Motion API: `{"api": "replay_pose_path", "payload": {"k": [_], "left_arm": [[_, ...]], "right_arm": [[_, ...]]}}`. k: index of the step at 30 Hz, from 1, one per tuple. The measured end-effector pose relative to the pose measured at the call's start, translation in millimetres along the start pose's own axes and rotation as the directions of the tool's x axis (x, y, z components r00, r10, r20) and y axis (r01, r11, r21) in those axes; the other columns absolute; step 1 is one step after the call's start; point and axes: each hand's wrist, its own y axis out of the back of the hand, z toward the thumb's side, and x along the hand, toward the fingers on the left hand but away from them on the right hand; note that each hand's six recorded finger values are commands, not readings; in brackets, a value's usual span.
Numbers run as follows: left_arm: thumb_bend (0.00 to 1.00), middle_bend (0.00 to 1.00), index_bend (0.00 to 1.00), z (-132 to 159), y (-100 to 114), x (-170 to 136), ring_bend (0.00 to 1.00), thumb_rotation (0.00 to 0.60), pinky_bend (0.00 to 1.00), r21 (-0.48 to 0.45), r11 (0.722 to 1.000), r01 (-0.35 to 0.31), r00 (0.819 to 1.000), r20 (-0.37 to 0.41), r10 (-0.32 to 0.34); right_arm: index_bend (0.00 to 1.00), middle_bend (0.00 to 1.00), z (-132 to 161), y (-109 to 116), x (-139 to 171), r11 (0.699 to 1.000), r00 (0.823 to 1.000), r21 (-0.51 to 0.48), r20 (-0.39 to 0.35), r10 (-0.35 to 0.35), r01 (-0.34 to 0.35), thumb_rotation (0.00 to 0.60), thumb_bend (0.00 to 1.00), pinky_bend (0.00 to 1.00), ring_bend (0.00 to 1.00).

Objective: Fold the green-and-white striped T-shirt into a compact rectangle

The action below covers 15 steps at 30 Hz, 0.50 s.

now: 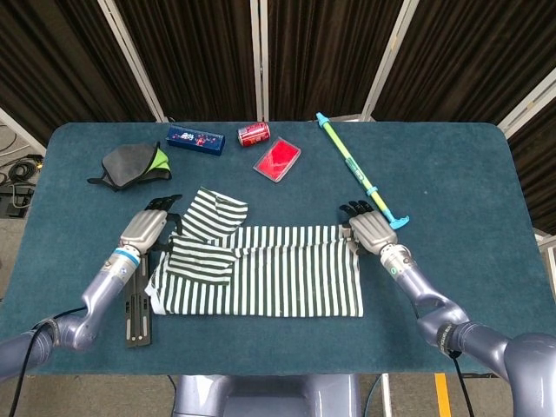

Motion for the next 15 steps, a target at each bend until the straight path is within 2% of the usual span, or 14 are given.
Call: {"api": "replay_pose_path", "payload": {"k": [15], "left_arm": [[0.62,0.00,0.85,3.8,5.3,15.1,0.00,0.600,0.00,-0.004,1.000,-0.021,1.000,0.005,0.021]], "right_arm": [[0.75,0.10,-7.8,0.6,-13.1,1.000,1.000,-0.015,0.024,-0.008,0.009,0.600,0.42,0.00,0.00]]}}
